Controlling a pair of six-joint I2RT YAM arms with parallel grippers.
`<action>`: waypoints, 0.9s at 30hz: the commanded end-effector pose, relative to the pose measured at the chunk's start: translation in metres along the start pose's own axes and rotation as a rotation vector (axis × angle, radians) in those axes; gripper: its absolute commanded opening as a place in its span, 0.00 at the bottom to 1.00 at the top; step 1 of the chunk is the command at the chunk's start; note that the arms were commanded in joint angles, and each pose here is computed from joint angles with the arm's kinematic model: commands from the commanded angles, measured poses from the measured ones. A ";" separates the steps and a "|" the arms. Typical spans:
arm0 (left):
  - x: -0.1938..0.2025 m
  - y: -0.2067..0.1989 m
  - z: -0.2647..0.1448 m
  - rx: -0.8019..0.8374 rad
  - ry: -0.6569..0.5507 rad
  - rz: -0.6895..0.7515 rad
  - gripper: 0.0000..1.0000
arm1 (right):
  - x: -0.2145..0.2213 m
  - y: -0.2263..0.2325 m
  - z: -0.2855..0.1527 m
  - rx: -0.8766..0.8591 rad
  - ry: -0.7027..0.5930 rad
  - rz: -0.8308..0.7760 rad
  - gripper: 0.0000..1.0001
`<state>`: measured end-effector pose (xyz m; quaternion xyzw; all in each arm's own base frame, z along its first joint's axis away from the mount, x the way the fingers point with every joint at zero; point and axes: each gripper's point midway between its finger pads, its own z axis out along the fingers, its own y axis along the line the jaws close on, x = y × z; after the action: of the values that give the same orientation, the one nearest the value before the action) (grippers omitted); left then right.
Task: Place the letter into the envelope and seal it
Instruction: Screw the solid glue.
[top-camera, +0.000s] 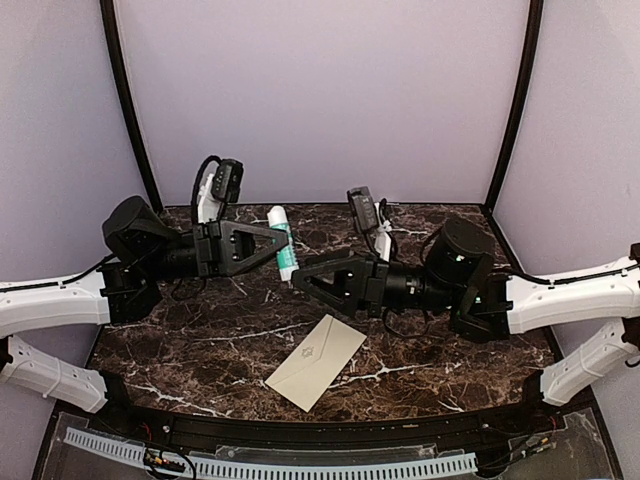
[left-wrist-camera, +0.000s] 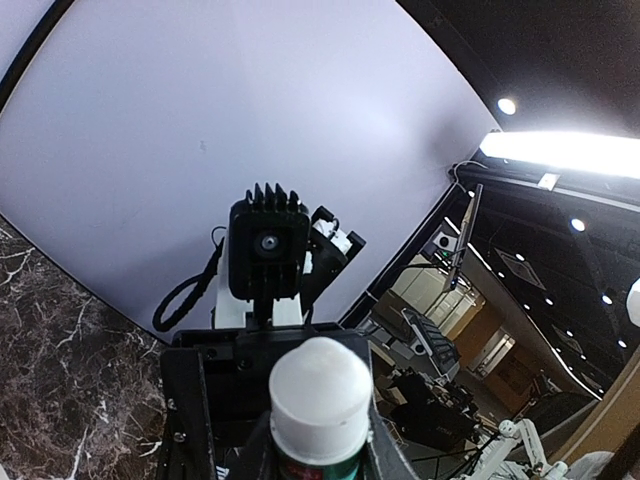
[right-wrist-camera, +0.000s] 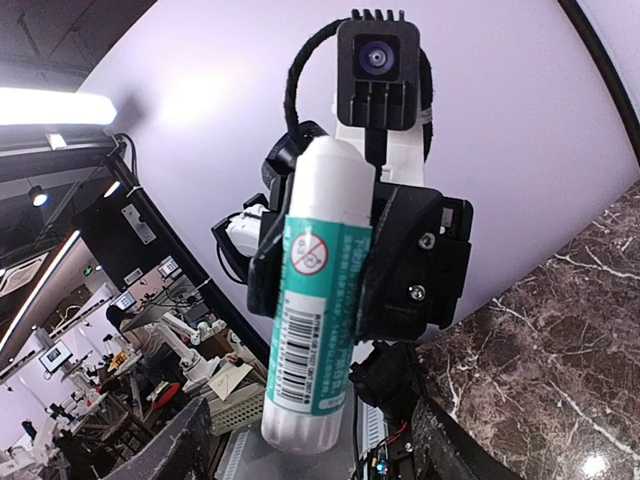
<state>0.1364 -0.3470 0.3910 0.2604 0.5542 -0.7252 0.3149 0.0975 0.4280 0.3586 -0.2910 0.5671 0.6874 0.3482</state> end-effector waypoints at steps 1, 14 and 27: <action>-0.001 -0.014 -0.003 0.055 0.000 0.030 0.00 | -0.020 0.026 0.007 -0.091 -0.048 -0.037 0.62; 0.001 -0.002 -0.007 0.001 -0.023 0.013 0.00 | -0.010 0.027 0.011 -0.117 -0.010 -0.029 0.38; 0.002 0.006 -0.006 -0.027 -0.021 0.001 0.00 | -0.004 0.019 0.013 -0.097 0.002 -0.019 0.20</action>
<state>0.1387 -0.3465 0.3809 0.2516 0.5629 -0.7217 0.3146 0.0909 0.4395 0.3538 -0.3073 0.5618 0.6952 0.3266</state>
